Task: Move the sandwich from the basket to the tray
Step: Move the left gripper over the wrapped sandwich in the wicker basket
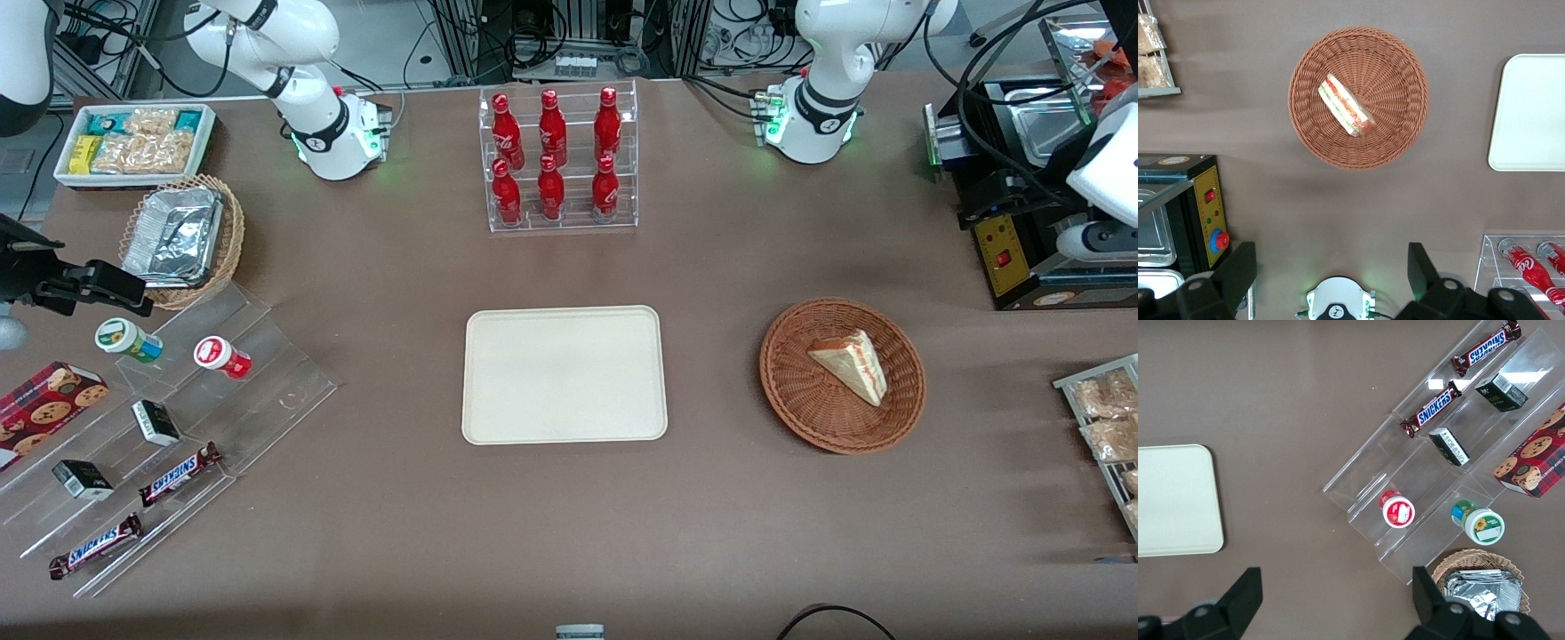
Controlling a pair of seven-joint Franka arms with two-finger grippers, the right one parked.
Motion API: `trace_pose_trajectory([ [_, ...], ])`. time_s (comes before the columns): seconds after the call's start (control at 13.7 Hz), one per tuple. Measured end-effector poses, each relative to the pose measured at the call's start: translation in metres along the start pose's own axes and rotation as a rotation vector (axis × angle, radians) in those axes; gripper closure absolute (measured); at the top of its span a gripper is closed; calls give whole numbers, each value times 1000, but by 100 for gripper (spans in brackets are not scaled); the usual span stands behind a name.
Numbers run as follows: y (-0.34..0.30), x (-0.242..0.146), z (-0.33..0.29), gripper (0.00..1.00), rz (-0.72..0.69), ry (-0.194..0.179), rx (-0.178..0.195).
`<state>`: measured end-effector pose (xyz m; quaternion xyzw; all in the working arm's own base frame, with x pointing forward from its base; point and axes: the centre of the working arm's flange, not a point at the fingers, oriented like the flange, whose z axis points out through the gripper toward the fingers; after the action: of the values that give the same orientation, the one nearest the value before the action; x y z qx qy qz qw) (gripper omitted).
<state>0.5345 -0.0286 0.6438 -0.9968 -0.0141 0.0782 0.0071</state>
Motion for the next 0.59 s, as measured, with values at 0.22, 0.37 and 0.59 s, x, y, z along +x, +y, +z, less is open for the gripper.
trace_pose_trajectory([
  [0.22, -4, 3, 4, 0, -11, -8, 0],
  [0.37, -8, 10, 9, 0, -18, 0, 5],
  [0.59, -10, 31, 35, 0, -69, 5, 20],
])
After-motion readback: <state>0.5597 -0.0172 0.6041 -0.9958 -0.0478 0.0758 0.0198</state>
